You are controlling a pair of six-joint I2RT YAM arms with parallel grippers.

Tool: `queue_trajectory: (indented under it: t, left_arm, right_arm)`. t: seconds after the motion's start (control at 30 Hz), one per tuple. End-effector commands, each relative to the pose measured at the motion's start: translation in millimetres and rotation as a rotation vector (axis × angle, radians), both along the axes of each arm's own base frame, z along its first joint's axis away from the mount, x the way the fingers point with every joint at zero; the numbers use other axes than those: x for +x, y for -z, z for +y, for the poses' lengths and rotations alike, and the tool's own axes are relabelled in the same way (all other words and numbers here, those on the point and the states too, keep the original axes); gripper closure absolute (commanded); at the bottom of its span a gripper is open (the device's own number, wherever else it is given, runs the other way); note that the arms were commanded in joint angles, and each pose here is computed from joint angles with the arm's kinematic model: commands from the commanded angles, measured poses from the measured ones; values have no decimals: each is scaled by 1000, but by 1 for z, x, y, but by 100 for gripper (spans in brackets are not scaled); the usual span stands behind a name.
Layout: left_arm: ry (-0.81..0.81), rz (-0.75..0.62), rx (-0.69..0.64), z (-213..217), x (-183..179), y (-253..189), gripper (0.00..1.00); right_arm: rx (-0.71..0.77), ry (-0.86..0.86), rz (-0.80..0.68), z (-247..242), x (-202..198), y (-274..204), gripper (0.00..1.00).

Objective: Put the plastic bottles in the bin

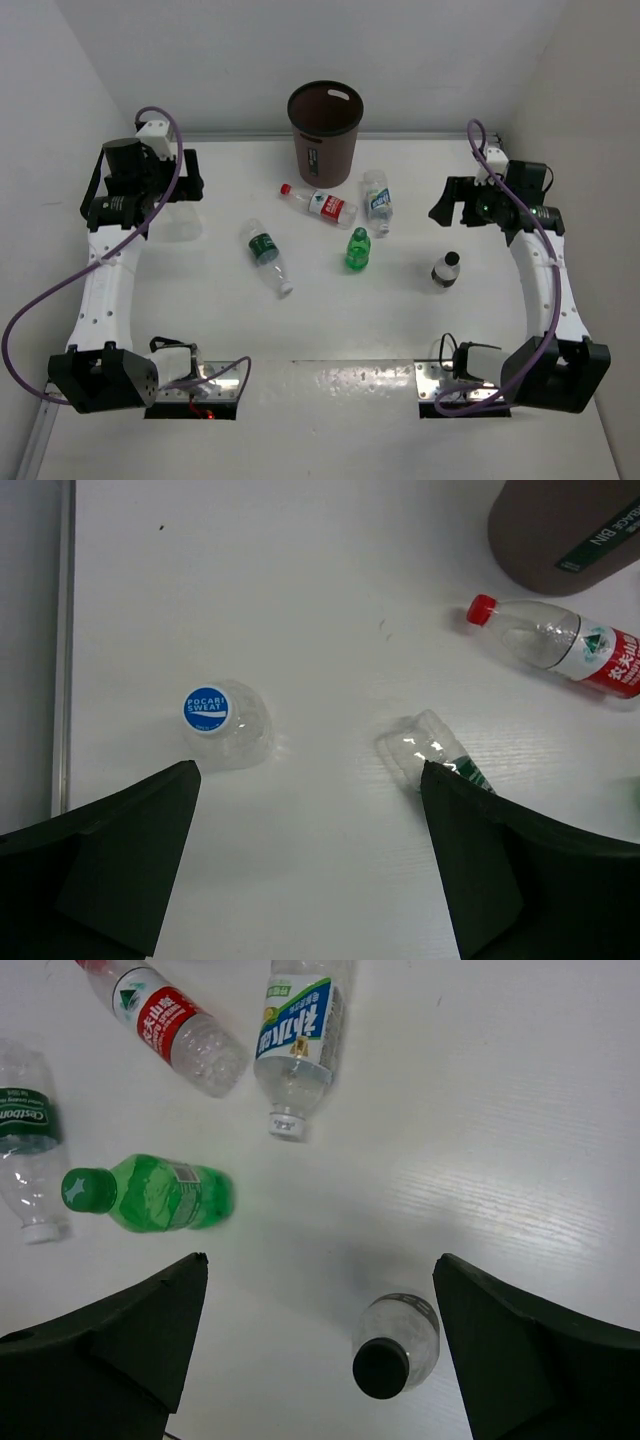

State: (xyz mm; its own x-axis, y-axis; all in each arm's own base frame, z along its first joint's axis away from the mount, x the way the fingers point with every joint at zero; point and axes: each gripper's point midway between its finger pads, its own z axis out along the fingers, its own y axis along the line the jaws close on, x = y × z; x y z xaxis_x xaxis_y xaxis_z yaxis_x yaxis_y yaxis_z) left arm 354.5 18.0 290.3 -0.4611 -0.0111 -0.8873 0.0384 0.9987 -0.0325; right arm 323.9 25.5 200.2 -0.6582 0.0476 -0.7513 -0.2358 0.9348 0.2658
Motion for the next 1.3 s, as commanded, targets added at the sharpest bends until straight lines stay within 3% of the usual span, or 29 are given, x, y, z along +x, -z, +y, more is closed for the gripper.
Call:
queue_trajectory:
  t: [0.0,0.37,0.8,0.9,1.27]
  left_arm:
    - [-70,-59,10,11,1,-22,1]
    - [-309,-62,99,63,11,-8,6]
    - [-274,-141,94,62,41,21,11]
    - [-272,-85,93,63,47,44,12]
    - [-258,-53,82,65,63,71,39]
  right_arm:
    - [-9,-54,-40,9,-3,-6,7]
    - [-22,-115,-31,24,-4,0,7]
    - [-24,-132,-5,28,-4,8,7]
    - [-22,-135,7,28,-4,12,7]
    - [-27,-134,28,28,-4,18,7]
